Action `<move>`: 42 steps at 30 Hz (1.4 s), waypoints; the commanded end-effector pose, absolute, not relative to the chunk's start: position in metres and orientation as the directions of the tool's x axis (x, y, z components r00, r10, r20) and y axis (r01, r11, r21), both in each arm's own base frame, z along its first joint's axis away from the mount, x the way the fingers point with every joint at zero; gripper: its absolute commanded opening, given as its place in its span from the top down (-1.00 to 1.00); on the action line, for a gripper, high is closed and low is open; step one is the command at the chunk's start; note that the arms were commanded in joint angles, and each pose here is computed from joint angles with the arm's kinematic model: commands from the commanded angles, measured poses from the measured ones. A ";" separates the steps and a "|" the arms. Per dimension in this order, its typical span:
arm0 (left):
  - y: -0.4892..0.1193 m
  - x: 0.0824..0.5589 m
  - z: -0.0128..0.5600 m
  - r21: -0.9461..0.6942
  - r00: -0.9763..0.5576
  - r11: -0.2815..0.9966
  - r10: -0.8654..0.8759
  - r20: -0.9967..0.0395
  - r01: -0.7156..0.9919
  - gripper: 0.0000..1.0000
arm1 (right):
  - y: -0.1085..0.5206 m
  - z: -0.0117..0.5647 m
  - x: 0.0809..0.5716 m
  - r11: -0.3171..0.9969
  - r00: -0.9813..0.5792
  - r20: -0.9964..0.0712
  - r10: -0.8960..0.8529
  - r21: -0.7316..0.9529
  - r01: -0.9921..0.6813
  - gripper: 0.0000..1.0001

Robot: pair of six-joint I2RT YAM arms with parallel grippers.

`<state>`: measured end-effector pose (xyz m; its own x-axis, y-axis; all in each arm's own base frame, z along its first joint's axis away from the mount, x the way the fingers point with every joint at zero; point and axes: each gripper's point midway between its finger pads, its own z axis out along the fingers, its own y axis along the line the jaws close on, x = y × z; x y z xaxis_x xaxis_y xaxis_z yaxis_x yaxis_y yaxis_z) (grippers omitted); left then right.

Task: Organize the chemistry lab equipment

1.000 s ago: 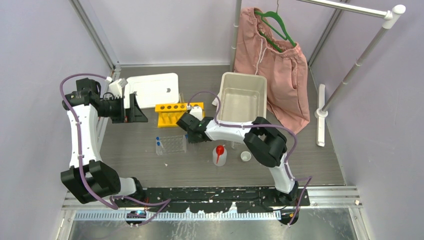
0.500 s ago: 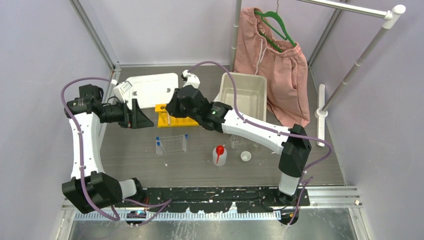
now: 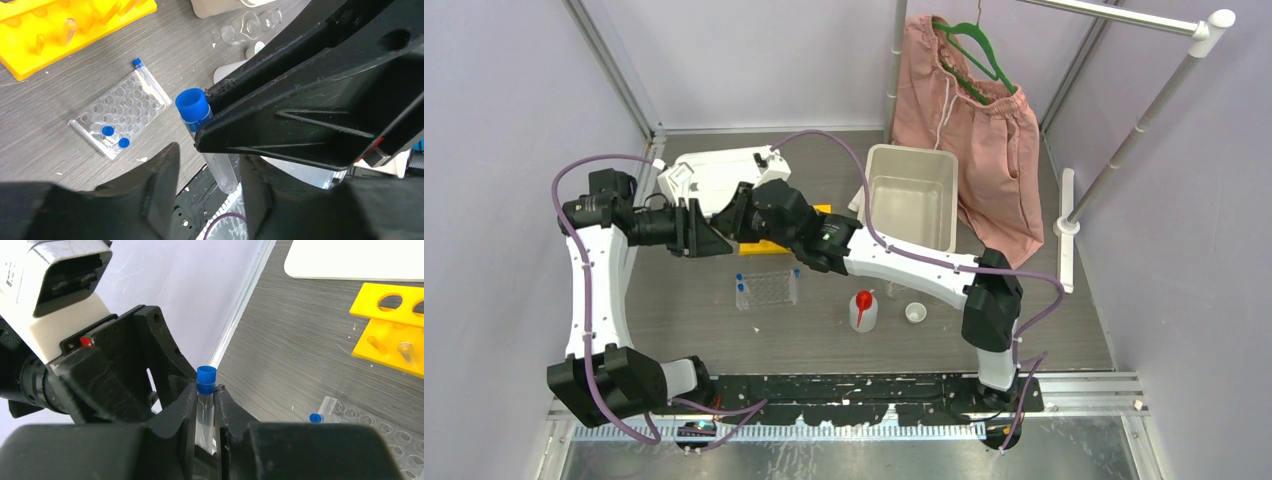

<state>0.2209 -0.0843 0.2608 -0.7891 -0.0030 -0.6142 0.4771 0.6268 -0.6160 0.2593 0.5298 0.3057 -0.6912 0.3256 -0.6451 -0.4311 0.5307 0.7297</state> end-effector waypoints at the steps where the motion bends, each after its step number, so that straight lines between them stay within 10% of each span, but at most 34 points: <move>1: -0.089 0.222 0.269 -0.627 -0.777 0.597 -0.011 -0.629 0.499 0.19 | 0.534 0.351 0.258 0.435 -0.664 -0.629 0.405 0.771 -0.465 0.99; 7: -0.086 0.225 0.267 -0.615 -0.778 0.614 -0.003 -0.628 0.494 0.86 | 0.529 0.350 0.260 0.450 -0.653 -0.637 0.410 0.764 -0.462 0.83; 11: -0.085 0.224 0.268 -0.603 -0.770 0.617 0.008 -0.638 0.506 0.96 | 0.525 0.350 0.269 0.465 -0.675 -0.631 0.381 0.762 -0.451 0.22; 15: -0.085 0.223 0.269 -0.590 -0.758 0.614 0.021 -0.652 0.524 1.00 | 0.526 0.345 0.266 0.467 -0.745 -0.618 0.250 0.751 -0.467 0.07; 34: -0.089 0.210 0.272 -0.552 -0.721 0.587 0.080 -0.688 0.593 1.00 | 0.534 0.339 0.244 0.406 -0.803 -0.595 0.019 0.739 -0.538 0.24; 42: -0.087 0.209 0.270 -0.536 -0.716 0.595 0.097 -0.691 0.598 1.00 | 0.535 0.338 0.244 0.393 -0.809 -0.588 0.005 0.745 -0.539 0.88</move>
